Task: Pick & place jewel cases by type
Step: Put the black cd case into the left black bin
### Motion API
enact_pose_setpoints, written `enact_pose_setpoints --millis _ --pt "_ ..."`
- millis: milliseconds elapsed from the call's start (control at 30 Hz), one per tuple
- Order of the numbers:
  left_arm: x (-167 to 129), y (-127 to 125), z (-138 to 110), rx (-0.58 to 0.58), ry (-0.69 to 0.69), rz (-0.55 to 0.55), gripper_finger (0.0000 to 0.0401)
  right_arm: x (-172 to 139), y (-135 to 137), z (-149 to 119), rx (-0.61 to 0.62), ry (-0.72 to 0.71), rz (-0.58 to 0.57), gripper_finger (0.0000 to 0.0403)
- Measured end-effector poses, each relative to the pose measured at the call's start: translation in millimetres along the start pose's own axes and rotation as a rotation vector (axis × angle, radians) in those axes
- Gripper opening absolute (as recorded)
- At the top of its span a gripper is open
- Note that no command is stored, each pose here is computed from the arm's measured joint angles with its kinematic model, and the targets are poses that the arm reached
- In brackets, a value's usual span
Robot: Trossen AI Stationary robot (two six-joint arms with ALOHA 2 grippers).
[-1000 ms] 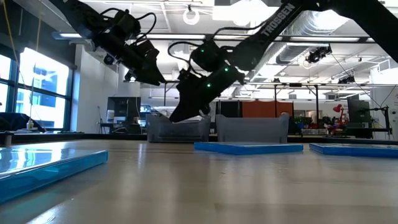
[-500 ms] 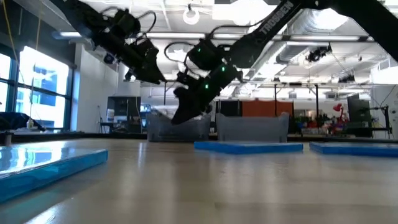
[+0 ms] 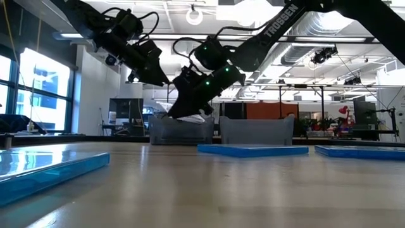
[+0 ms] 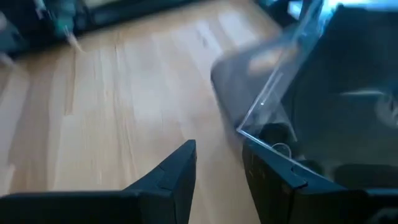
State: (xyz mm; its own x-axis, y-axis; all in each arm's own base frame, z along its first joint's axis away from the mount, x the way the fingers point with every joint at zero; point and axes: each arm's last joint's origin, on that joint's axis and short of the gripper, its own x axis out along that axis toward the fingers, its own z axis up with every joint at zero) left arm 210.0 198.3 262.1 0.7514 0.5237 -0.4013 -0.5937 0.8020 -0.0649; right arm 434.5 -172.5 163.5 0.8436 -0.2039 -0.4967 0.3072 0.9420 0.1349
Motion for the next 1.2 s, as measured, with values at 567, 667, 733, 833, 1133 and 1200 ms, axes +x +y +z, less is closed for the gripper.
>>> enact_pose_setpoints --millis 567,667,733,833,1133,1200 --pt "0 0 -9 -0.014 0.092 0.0 0.0182 -8 6 17 0.039 -0.097 0.221 0.0128" --pt "-1 0 -13 -0.02 0.137 0.0 0.0182 -15 3 24 -0.022 -0.11 0.128 0.0128" --pt "-1 0 -17 -0.017 0.175 -0.007 0.0182 -22 2 28 -0.088 -0.096 0.028 0.0128" --pt "-1 -3 -21 0.001 0.217 -0.043 0.0182 -34 2 32 -0.185 -0.037 -0.117 0.0128" --pt "26 -44 -47 0.135 0.351 -0.085 0.018 -95 15 59 -0.315 0.08 -0.265 0.011" --pt "27 -56 -49 0.188 0.351 -0.114 0.0172 -113 21 66 -0.323 0.091 -0.261 0.0096"
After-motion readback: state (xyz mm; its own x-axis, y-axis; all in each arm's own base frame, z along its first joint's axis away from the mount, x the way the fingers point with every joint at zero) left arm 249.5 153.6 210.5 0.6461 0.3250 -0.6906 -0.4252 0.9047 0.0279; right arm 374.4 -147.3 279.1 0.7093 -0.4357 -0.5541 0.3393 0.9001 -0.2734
